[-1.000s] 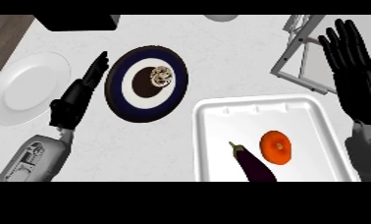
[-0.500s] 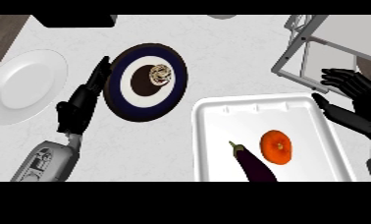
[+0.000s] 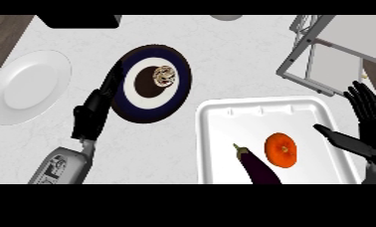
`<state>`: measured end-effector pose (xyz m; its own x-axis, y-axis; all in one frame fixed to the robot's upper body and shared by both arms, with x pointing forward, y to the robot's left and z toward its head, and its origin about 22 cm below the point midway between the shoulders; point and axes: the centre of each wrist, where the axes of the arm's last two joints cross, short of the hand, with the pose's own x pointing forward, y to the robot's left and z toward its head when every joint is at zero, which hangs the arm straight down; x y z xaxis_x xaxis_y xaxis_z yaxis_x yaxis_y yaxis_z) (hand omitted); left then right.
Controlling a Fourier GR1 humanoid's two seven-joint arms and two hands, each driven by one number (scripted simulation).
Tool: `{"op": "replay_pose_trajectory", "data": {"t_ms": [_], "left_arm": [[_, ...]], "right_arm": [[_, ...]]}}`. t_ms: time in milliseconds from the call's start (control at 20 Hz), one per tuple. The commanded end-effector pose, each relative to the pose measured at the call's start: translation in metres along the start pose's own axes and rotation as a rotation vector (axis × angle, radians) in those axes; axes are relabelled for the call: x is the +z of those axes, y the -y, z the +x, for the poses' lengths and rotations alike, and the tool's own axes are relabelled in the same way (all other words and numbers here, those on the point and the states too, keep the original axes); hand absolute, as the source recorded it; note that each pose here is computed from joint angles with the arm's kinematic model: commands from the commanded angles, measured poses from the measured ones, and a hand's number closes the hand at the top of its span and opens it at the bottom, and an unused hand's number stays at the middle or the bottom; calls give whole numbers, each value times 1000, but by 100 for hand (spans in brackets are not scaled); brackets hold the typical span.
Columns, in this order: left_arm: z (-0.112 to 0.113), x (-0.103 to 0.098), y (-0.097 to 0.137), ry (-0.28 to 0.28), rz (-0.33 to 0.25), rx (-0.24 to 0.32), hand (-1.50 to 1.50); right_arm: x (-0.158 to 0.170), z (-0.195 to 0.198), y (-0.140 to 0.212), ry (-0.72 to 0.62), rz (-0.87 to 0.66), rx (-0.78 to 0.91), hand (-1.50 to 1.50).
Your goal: Pick the squash from the tray and place it in the tiered shelf
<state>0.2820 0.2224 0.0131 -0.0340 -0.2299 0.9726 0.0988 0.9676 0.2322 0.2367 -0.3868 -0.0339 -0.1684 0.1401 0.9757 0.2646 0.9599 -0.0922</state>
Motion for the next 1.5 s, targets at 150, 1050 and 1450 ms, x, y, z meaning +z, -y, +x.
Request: {"op": "replay_pose_trajectory", "data": {"t_ms": [150,1050,1450], "left_arm": [[-3,4,2,-10,-1,7,0],[-8,7,-8,-24,27,-23,0],[7,14,6,-4,-4,10,0]], "right_arm": [[-14,47,28,-45,351,187,-150],[-9,185,-35,-191,707,878,-150],[21,194,-76,-214,684,868,-150]]}}
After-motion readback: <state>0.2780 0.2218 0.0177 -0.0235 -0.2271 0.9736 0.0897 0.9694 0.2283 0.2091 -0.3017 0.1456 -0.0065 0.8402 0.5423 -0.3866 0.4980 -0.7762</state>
